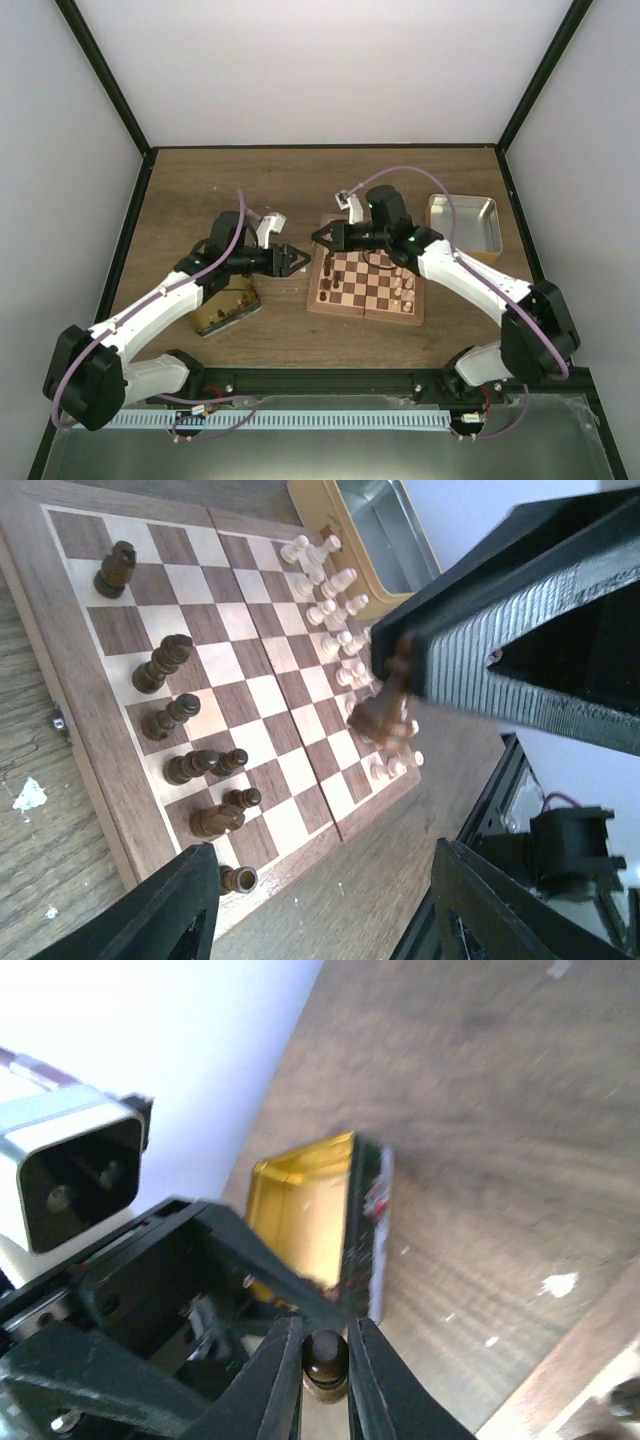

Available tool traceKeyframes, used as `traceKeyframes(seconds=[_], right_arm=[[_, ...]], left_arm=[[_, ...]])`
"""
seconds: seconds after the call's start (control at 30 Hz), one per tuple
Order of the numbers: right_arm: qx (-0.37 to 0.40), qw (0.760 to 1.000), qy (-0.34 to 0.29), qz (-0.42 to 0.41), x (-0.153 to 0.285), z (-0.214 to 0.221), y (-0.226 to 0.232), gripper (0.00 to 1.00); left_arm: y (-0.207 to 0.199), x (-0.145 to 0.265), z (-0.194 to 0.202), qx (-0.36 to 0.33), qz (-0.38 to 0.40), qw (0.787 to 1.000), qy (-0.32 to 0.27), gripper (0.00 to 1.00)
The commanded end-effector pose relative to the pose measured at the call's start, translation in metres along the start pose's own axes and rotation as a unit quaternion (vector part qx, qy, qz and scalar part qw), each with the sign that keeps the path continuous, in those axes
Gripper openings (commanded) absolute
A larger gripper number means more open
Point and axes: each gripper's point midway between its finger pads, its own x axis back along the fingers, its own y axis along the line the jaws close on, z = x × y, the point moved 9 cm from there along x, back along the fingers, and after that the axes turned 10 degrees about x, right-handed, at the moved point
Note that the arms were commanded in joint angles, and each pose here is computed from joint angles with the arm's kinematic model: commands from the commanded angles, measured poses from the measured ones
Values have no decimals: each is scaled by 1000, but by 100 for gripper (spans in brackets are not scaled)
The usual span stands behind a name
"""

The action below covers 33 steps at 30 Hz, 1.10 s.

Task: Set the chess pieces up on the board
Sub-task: Place the chess piece on the chessboard.

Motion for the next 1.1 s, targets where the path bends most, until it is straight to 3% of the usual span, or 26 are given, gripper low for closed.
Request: traceKeyframes(seconds=[0.0, 0.13, 0.33, 0.57, 1.07], right_arm=[[54, 983, -98, 147, 19, -10, -16, 14], [94, 953, -133, 255, 28, 2, -39, 14], [109, 919, -154, 346, 21, 0, -69, 14], [100, 913, -116, 377, -10, 5, -104, 14], [109, 893, -118, 420, -45, -12, -143, 14]], left_arm=[[-8, 5, -14, -7, -26, 999, -37, 61], [-6, 12, -23, 3, -77, 995, -70, 62], [-5, 21, -30, 25, -112, 986, -125, 61], [-1, 27, -25, 51, -113, 981, -148, 61], [5, 21, -21, 60, -116, 983, -129, 62]])
